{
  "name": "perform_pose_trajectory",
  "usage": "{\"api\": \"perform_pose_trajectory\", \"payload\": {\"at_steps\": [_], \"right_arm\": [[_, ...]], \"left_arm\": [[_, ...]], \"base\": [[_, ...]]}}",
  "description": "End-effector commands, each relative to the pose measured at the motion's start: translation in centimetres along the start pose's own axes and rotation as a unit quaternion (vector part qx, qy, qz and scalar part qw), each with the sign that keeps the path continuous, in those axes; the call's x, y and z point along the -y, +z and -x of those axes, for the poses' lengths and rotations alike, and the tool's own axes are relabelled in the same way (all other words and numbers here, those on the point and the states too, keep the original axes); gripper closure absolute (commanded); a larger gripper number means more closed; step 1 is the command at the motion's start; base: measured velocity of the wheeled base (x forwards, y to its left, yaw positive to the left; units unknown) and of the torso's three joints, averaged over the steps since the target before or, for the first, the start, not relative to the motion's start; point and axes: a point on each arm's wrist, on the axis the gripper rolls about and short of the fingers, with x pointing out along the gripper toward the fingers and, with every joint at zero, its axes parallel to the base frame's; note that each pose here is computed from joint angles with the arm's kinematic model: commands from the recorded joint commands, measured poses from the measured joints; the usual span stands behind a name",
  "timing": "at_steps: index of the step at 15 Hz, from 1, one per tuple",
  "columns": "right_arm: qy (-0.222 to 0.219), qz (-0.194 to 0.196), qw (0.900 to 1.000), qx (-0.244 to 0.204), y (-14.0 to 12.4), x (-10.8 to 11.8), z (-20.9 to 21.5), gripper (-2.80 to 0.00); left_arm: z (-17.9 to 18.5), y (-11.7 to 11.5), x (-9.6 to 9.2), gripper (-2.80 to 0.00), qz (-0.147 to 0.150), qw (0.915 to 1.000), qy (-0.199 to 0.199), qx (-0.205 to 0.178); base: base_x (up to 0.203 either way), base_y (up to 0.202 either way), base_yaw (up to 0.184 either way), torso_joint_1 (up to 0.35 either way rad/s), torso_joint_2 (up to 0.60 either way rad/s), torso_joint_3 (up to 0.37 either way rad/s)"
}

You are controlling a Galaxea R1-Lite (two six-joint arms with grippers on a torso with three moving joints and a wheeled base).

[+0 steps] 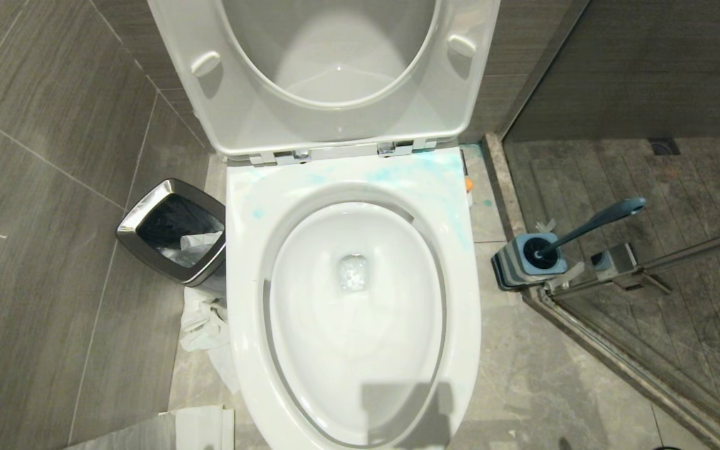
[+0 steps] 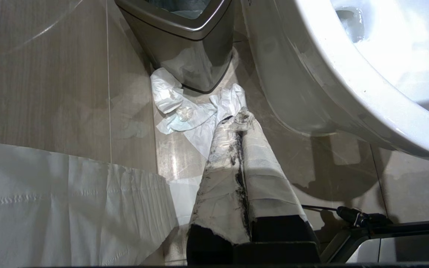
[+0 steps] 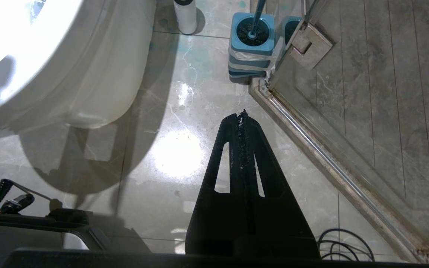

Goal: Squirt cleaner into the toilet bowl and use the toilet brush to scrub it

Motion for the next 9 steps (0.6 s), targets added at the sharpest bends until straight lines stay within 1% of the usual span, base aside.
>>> {"api": "perform_pose_trajectory", "payload": {"at_steps": [1, 9], "right_arm": [[0.0, 0.0, 1.0, 0.0, 0.0, 0.0, -0.01, 0.0], [0.0, 0.0, 1.0, 0.0, 0.0, 0.0, -0.01, 0.0]], "left_arm": [[-0.02, 0.01, 0.0, 0.0, 0.0, 1.0, -0.002, -0.001], [-0.02, 0.01, 0.0, 0.0, 0.0, 1.0, -0.001, -0.001]], "base": [[0.0, 0.0, 0.0, 0.0, 0.0, 0.0], [0.0, 0.0, 0.0, 0.0, 0.0, 0.0]]}}
